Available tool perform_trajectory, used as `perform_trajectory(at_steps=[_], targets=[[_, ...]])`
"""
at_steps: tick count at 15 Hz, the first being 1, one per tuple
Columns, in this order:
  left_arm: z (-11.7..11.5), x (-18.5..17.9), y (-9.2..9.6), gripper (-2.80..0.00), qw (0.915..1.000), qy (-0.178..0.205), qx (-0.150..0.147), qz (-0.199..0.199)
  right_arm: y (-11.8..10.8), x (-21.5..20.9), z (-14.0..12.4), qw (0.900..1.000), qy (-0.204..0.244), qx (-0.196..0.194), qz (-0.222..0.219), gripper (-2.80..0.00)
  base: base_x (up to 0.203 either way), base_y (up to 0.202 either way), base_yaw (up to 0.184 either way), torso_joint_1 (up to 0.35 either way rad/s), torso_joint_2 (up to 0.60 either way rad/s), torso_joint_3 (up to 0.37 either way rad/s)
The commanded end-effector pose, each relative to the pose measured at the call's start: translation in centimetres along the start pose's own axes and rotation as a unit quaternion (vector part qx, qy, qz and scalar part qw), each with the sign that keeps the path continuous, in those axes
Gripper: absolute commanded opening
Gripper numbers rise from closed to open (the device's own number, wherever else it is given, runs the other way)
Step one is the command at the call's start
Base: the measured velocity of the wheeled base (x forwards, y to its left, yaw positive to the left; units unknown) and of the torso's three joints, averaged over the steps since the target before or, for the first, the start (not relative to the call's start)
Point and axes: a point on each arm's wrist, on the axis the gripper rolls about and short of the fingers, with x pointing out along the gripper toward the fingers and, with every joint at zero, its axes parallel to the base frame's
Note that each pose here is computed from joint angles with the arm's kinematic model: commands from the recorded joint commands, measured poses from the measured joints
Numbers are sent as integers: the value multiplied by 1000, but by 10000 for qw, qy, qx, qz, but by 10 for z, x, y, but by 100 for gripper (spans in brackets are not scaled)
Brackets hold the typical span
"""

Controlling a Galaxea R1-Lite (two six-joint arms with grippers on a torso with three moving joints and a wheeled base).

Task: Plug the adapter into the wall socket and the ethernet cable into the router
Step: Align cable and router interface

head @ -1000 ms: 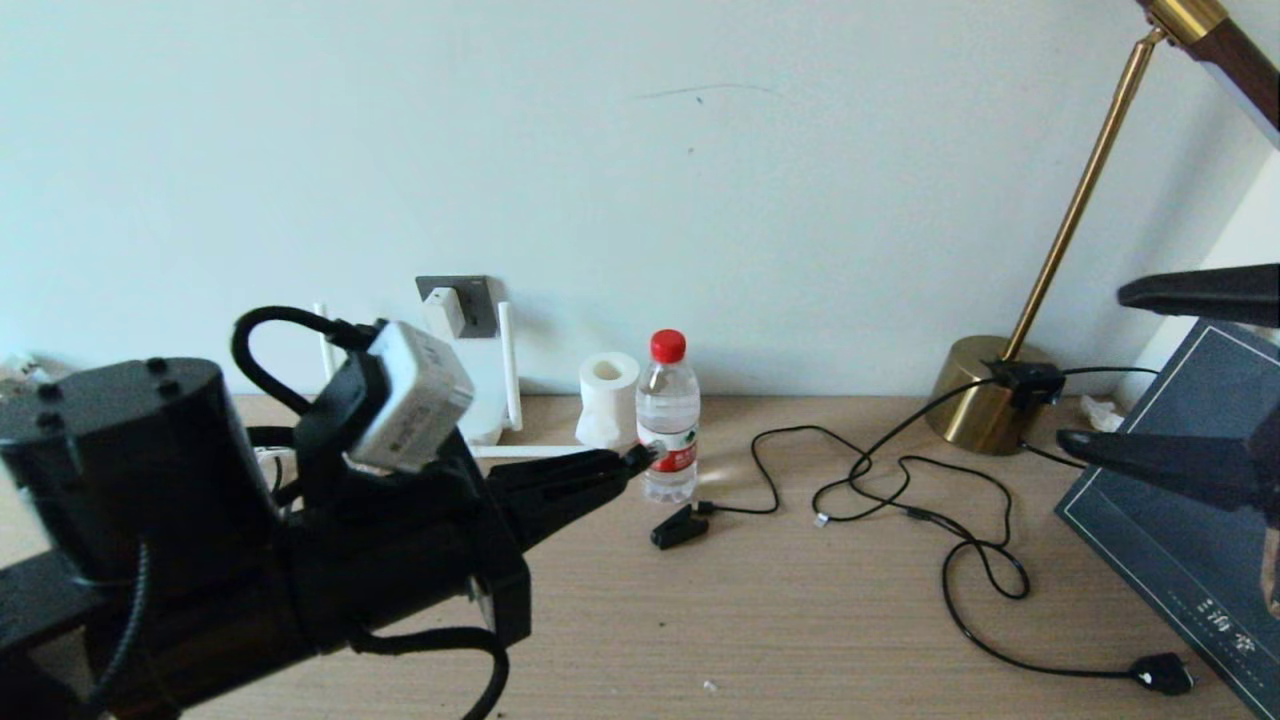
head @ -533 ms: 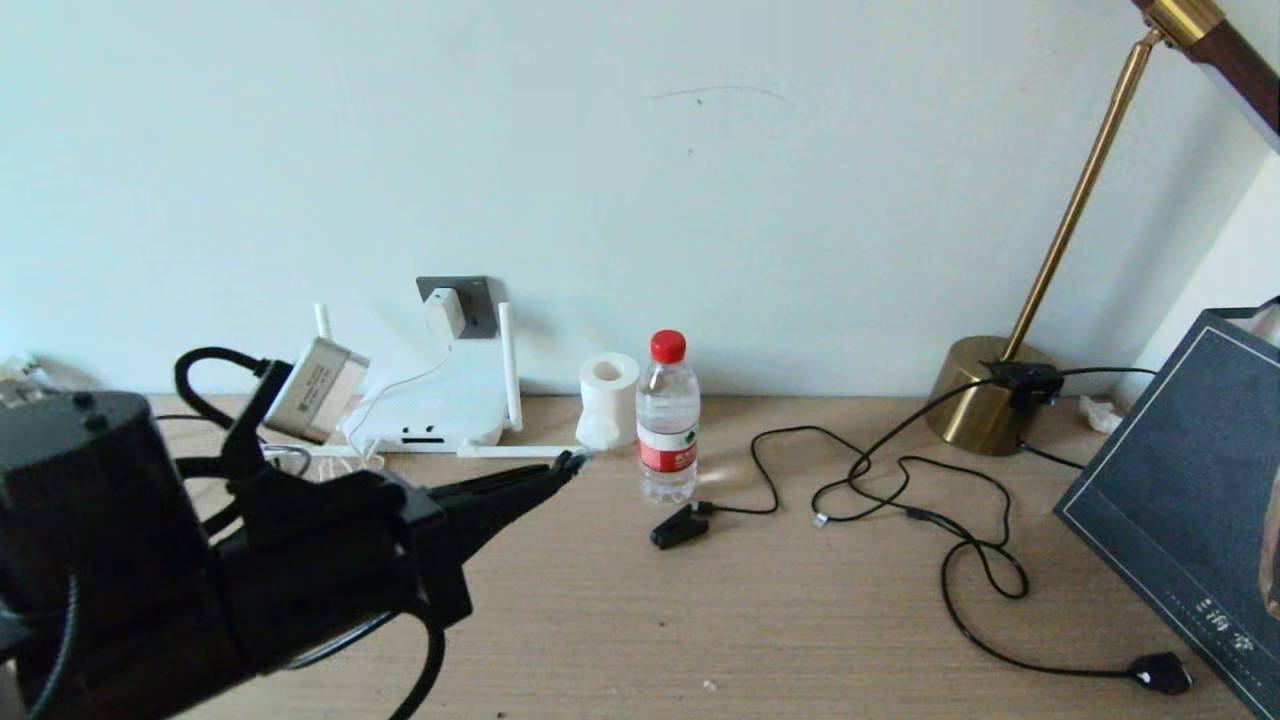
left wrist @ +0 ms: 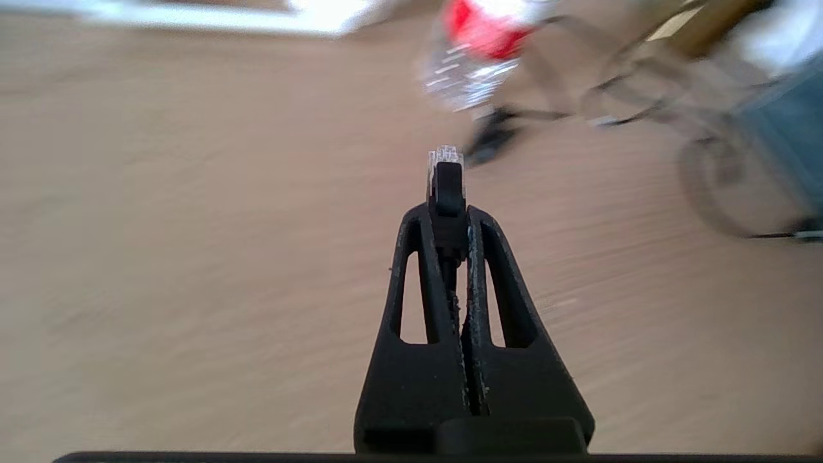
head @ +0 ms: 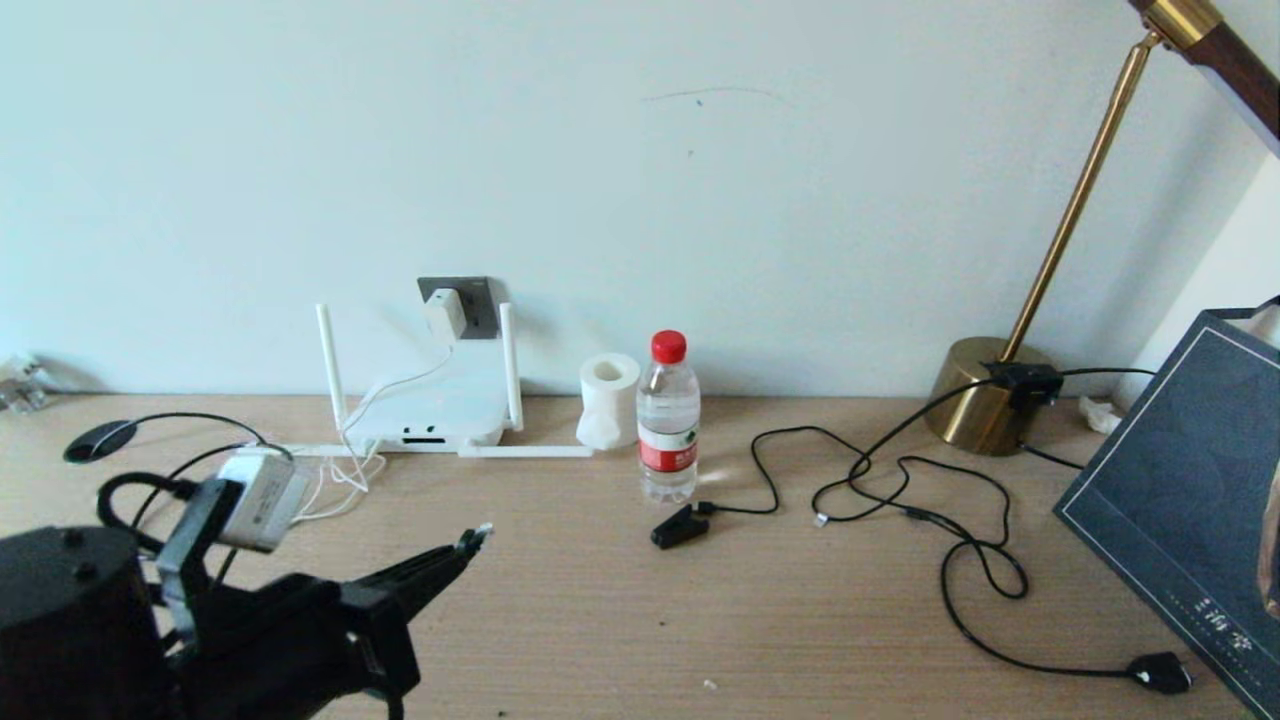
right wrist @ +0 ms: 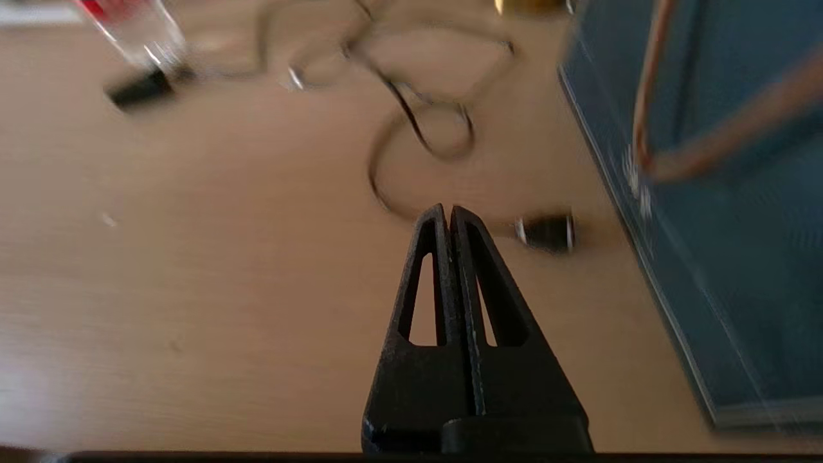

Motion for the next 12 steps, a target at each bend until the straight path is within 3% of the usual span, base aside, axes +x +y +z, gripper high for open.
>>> perform_trajectory(at_steps=[1,2,4,7,10,12], targets=[[-5,-4,5,-280,9986,-58,30,516,-2,0,-30,9999,110,0,-51,-280,0,0,0,0,0,0],[-11,-4,9,-280,9965,66,55,826,-3,2,-45,9997,234,-58,-48,-280,0,0,0,0,0,0],[-19,-5,16,-280,9935,372,111,1069,-4,7,-70,9991,393,-176,46,-280,0,0,0,0,0,0],[-23,-2,22,-280,9897,583,109,1306,-4,7,-73,9991,297,-220,186,-280,0,0,0,0,0,0],[-25,-3,23,-280,9894,595,-5,1323,-6,8,-73,9987,272,-402,-129,-280,0,0,0,0,0,0],[-24,-1,22,-280,9895,594,-52,1319,-8,14,-86,9949,580,-710,-430,-280,0,0,0,0,0,0]])
